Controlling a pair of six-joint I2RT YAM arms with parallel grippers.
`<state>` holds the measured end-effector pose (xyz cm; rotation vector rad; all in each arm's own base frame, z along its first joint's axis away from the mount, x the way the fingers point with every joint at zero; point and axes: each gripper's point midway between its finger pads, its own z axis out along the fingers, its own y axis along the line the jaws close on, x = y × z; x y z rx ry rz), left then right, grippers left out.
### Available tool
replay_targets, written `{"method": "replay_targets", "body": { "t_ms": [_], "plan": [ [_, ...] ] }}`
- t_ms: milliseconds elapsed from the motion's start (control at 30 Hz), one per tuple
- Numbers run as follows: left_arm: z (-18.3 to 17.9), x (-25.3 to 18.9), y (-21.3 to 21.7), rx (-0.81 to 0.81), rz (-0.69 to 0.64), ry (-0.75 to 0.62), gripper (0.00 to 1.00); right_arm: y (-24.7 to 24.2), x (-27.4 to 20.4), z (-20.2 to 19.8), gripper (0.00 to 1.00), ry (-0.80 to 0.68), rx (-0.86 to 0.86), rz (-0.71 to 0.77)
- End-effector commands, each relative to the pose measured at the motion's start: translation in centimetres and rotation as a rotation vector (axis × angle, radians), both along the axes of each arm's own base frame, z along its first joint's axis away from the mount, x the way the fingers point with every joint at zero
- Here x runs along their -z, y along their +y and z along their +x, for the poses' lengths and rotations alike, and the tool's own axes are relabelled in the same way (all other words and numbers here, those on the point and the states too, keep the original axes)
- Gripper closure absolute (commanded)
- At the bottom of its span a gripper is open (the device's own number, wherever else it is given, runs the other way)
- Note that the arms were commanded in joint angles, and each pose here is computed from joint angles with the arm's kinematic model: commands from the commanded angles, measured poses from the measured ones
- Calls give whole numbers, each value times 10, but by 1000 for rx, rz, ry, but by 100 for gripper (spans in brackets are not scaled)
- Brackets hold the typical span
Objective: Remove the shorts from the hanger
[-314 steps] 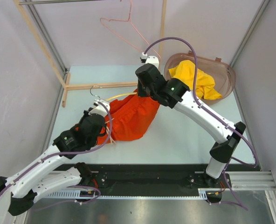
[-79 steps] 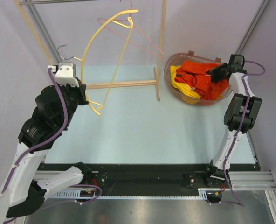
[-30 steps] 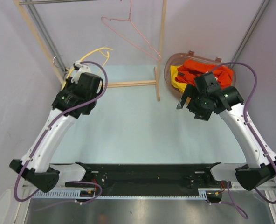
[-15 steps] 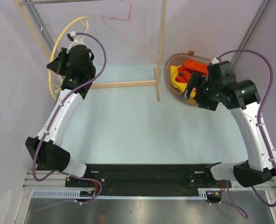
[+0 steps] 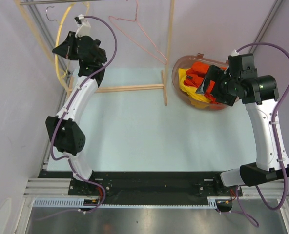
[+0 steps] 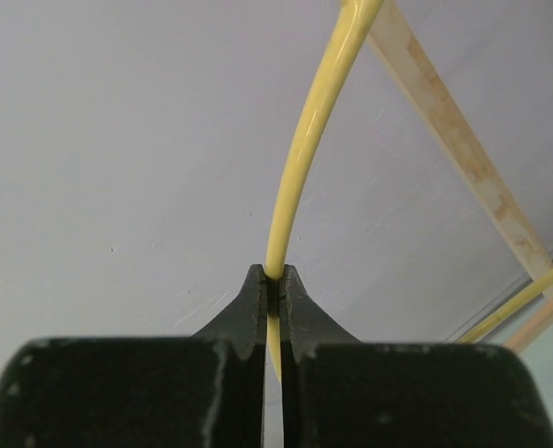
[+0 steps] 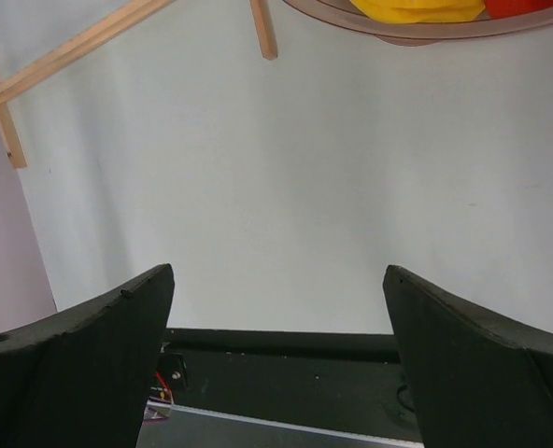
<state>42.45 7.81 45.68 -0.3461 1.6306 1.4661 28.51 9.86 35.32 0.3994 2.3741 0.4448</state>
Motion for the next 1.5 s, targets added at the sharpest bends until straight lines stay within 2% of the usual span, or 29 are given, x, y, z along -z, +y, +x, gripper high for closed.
{"method": "replay_targets", "body": {
  "t_ms": [0,400,767,900,1133,1467],
  "plan": [
    [-2,-30,5,-21,-24,-155,100,-4,-3,-8,0,13,-27,-21],
    [34,-16,-3,-31,-31,-185,100,-7,-4,-11,0,36,-21,-14],
    [52,-11,-10,-24,-53,-212,100,-12,-3,-14,0,45,-14,-25],
    [53,-19,-12,-18,-68,-260,100,-11,-2,-14,0,52,-16,-20],
    [67,-12,-16,8,-66,-236,100,-10,-5,-15,0,45,-18,-14],
    [86,-19,-27,109,17,-121,100,-10,-6,-17,0,40,-27,-13]
  ]
}}
